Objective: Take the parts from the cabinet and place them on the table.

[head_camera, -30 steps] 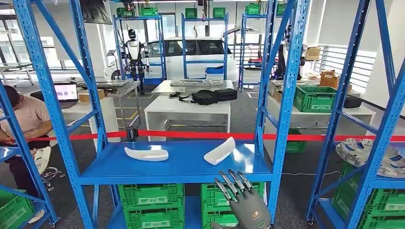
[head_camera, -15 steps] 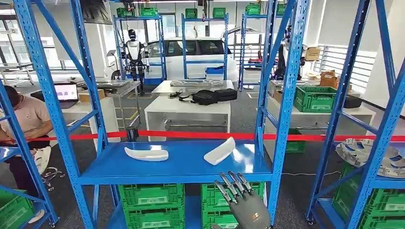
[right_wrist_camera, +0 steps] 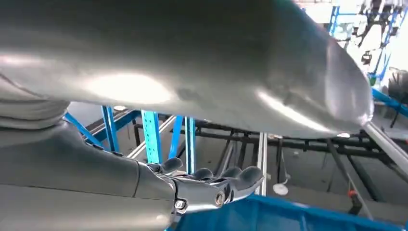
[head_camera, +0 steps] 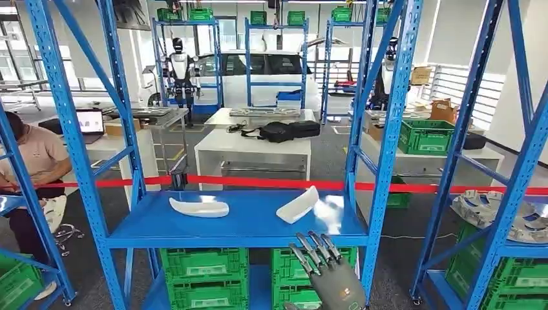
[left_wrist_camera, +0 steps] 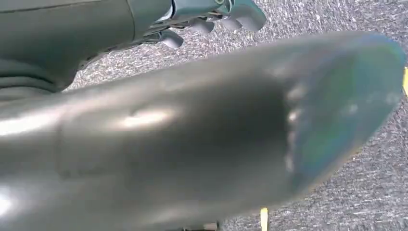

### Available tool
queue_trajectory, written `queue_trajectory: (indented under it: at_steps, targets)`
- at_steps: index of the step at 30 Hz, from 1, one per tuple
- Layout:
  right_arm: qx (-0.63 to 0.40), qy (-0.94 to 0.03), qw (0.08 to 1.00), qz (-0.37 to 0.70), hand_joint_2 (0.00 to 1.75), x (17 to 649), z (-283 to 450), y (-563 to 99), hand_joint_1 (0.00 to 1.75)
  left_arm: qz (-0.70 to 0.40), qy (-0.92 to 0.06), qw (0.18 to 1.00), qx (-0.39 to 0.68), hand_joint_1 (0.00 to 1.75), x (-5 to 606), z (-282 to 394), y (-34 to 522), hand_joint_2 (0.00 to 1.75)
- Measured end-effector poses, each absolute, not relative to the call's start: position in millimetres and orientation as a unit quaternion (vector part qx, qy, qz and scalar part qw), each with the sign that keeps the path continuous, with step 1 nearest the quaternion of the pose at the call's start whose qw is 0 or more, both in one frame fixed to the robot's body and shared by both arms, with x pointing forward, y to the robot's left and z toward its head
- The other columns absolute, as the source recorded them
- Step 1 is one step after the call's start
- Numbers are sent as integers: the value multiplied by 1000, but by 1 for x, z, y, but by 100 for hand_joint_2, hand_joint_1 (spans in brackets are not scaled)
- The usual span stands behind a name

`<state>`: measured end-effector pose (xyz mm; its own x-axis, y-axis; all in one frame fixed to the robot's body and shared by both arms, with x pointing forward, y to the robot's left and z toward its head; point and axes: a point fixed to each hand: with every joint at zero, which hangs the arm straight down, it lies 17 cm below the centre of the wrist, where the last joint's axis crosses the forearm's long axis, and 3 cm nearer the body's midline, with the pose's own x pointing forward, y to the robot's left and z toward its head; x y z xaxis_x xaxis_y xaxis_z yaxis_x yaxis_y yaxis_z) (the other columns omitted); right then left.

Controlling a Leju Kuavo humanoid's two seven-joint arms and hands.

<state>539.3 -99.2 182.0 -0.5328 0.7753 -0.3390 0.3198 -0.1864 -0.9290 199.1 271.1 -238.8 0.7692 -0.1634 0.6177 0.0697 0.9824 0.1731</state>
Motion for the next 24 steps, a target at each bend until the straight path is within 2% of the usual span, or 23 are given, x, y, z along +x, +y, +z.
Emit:
queue_trajectory:
  at_steps: [24]
  targets:
    - [-451, -607, 191, 626, 0, 542, 181, -104, 0, -57, -328, 941, 69, 0, 194, -241, 272, 0]
